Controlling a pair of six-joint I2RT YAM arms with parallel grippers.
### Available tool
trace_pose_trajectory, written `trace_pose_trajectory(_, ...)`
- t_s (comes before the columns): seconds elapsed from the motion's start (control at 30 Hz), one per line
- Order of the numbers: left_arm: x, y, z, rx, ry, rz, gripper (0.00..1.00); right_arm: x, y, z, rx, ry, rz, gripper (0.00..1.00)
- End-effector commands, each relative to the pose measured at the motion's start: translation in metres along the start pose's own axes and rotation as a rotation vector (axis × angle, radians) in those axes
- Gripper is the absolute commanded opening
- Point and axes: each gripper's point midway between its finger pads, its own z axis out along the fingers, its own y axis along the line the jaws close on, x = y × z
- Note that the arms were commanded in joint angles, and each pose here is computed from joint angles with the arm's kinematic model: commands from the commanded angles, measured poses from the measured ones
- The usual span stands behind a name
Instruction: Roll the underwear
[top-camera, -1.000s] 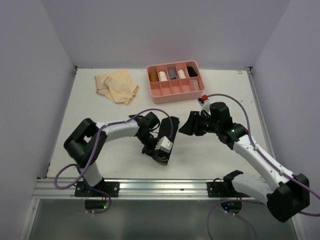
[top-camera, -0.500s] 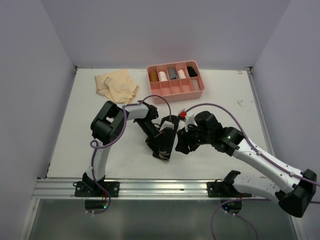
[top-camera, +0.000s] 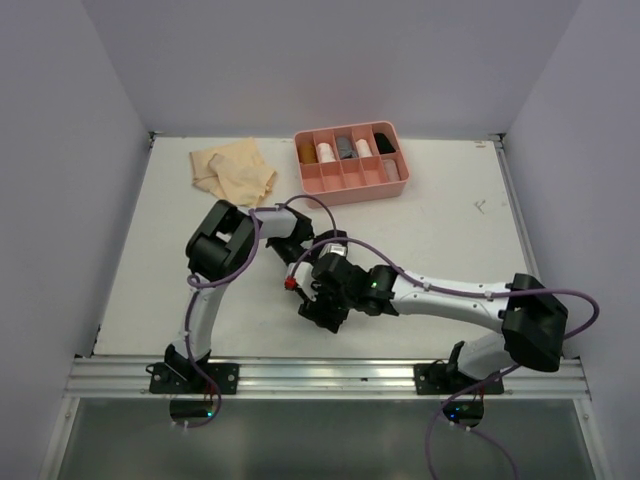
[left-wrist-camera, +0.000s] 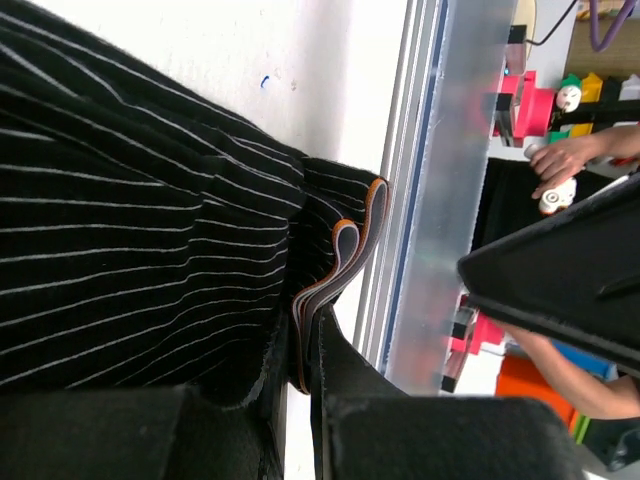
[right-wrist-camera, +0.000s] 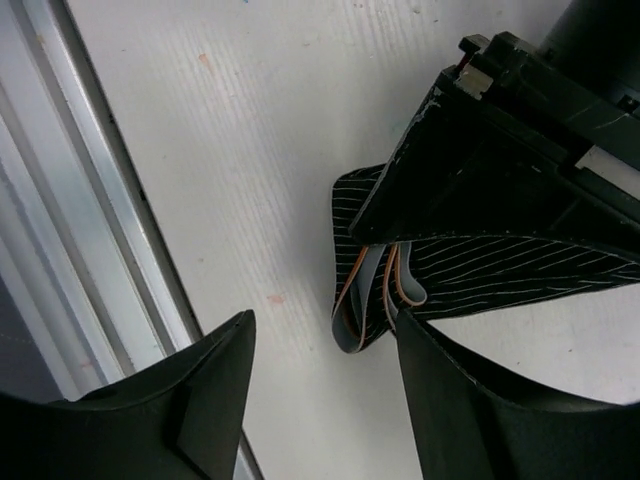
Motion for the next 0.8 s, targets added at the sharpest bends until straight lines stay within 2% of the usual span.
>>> trace_pose_trajectory(0.0, 0.022, 0.065, 0.004, -0.192, 0.115, 0.06, 0.0, -0.032, -0.018, 0.009, 0.082, -0.105, -0.083, 0.63)
trace_pose_trajectory(0.23, 0.03, 0.07, 0.005, -0.2, 0.137, 0.042, 0.0, -0.015, -0.02, 0.031, 0.068, -0.062, -0.154, 0.63)
trace_pose_trajectory(0.63, 0.032, 0.076, -0.001, -0.228, 0.144, 0.047, 0.0, 0.018, -0.024, 0.061, 0.07, 0.003, -0.166, 0.61)
trace_pose_trajectory(0.7, 0.032, 0.075, -0.003, -0.234, 0.14, 0.049, 0.0, 0.022, -0.021, 0.066, 0.054, 0.016, -0.167, 0.54)
trace_pose_trajectory(0.73, 0.033, 0.074, -0.004, -0.235, 0.139, 0.05, 0.0, 0.023, -0.02, 0.068, 0.046, 0.019, -0.168, 0.39)
trace_pose_trajectory(0.77, 0.032, 0.072, -0.005, -0.24, 0.134, 0.055, 0.0, 0.026, -0.019, 0.071, 0.035, 0.027, -0.167, 0.31)
